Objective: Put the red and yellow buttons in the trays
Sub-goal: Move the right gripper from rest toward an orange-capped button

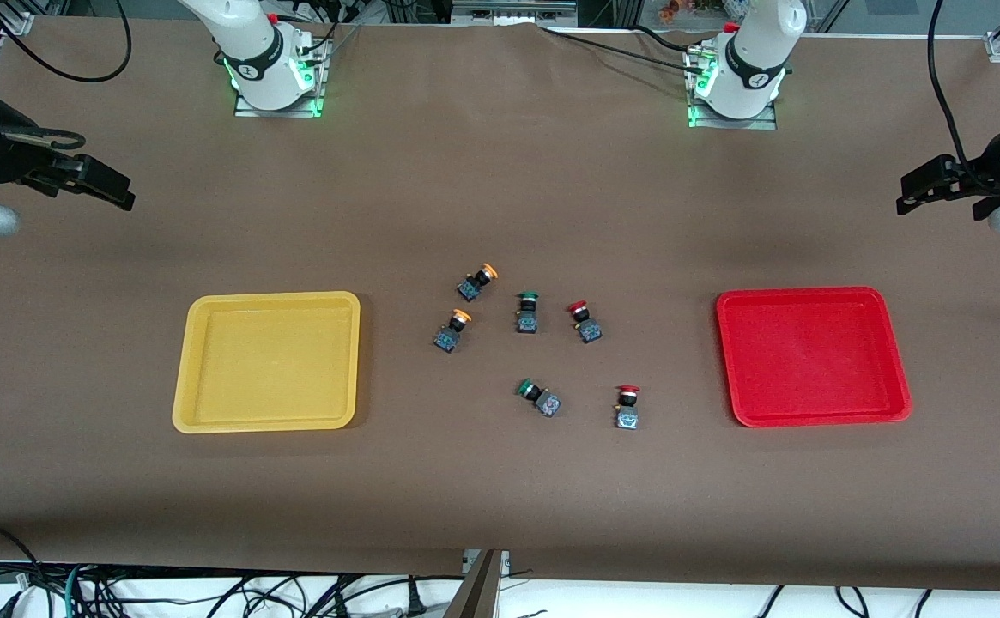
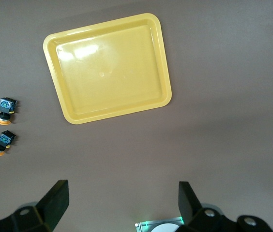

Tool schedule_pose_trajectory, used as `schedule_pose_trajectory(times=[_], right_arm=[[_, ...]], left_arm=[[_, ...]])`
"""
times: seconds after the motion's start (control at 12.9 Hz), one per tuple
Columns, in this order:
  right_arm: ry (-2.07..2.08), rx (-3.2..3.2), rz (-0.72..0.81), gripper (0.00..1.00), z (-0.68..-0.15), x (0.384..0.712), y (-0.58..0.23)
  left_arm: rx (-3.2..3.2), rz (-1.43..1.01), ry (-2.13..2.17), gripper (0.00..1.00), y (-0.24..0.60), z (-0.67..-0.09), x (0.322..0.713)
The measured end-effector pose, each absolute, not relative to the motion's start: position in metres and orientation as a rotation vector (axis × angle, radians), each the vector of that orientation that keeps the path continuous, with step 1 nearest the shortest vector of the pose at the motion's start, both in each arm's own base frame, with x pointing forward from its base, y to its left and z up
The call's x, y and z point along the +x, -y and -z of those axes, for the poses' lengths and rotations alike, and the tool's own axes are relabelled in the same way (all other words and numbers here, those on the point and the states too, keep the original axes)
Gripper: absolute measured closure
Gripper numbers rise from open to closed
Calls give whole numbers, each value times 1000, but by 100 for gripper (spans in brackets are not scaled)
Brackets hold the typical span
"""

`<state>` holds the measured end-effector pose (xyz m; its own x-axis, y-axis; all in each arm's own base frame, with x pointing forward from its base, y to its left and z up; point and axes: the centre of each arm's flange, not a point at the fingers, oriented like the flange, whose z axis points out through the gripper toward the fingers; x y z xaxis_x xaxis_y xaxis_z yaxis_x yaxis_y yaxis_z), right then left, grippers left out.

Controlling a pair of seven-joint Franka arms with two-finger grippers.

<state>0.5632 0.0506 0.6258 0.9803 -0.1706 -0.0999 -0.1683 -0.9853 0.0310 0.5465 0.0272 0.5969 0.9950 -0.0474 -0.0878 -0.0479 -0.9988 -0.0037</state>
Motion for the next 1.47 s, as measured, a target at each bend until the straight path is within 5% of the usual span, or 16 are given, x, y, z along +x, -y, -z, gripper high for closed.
schedule_pose_trajectory(times=[0.93, 1.47], right_arm=[[198, 3110, 177, 0, -620, 566, -52], [221, 3083, 358, 0, -509, 617, -70]], left_arm=[[-3132, -143, -95, 0, -20, -597, 546], [-3151, -141, -94, 0, -18, -598, 546]])
